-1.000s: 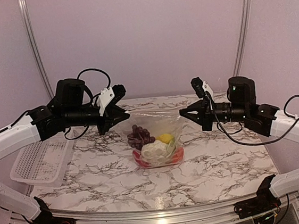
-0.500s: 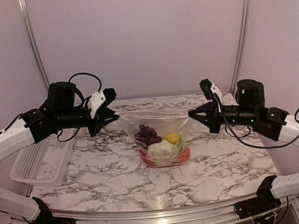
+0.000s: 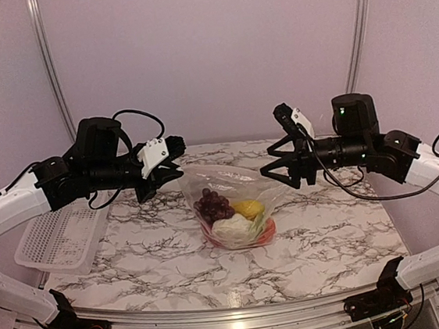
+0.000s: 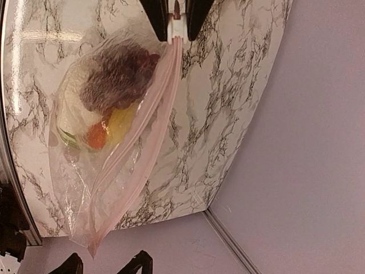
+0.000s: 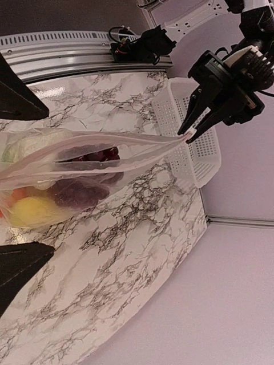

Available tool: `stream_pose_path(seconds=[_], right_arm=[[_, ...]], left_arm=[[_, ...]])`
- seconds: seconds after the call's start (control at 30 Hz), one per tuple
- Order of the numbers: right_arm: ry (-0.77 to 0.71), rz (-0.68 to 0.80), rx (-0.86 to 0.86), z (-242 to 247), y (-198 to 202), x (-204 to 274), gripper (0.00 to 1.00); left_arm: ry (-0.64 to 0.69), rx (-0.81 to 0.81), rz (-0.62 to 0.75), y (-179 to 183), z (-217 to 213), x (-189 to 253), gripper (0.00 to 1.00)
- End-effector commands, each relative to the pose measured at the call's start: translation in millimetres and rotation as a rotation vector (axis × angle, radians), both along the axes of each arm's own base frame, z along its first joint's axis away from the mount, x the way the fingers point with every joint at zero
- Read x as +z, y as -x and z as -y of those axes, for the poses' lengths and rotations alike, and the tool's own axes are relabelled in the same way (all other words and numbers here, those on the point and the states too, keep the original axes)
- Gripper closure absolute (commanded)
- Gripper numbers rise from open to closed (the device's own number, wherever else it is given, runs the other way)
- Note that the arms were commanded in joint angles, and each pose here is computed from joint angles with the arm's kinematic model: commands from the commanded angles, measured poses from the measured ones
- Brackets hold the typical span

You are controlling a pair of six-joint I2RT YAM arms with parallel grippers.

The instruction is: Open the zip-top bag and remove the fake food

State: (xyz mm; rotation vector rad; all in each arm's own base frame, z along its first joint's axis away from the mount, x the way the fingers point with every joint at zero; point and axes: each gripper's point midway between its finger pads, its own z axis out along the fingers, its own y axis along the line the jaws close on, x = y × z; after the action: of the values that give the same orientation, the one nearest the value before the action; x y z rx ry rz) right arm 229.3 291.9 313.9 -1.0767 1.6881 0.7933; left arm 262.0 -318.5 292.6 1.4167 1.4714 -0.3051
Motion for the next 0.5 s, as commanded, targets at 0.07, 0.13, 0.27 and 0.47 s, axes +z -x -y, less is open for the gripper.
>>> stream_pose_path(seconds=[0.07, 0.13, 0.27, 0.47], right_arm=[[0.024, -0.001, -0.017, 3, 1, 41, 0.29], [0.05, -0.025, -0.011, -3, -2, 42, 0.35], [0.129, -0.093, 0.022, -20, -6, 33, 0.49], [0.189, -0.138, 0.053, -33, -6, 20, 0.61]], left_arm=[[-0.042, -0.009, 0.106, 0, 1, 16, 1.0], [-0.054, -0.028, 0.117, 4, 6, 18, 1.0], [-0.066, -0.055, 0.129, 9, 14, 19, 1.0], [-0.062, -0.067, 0.13, 14, 20, 18, 1.0]])
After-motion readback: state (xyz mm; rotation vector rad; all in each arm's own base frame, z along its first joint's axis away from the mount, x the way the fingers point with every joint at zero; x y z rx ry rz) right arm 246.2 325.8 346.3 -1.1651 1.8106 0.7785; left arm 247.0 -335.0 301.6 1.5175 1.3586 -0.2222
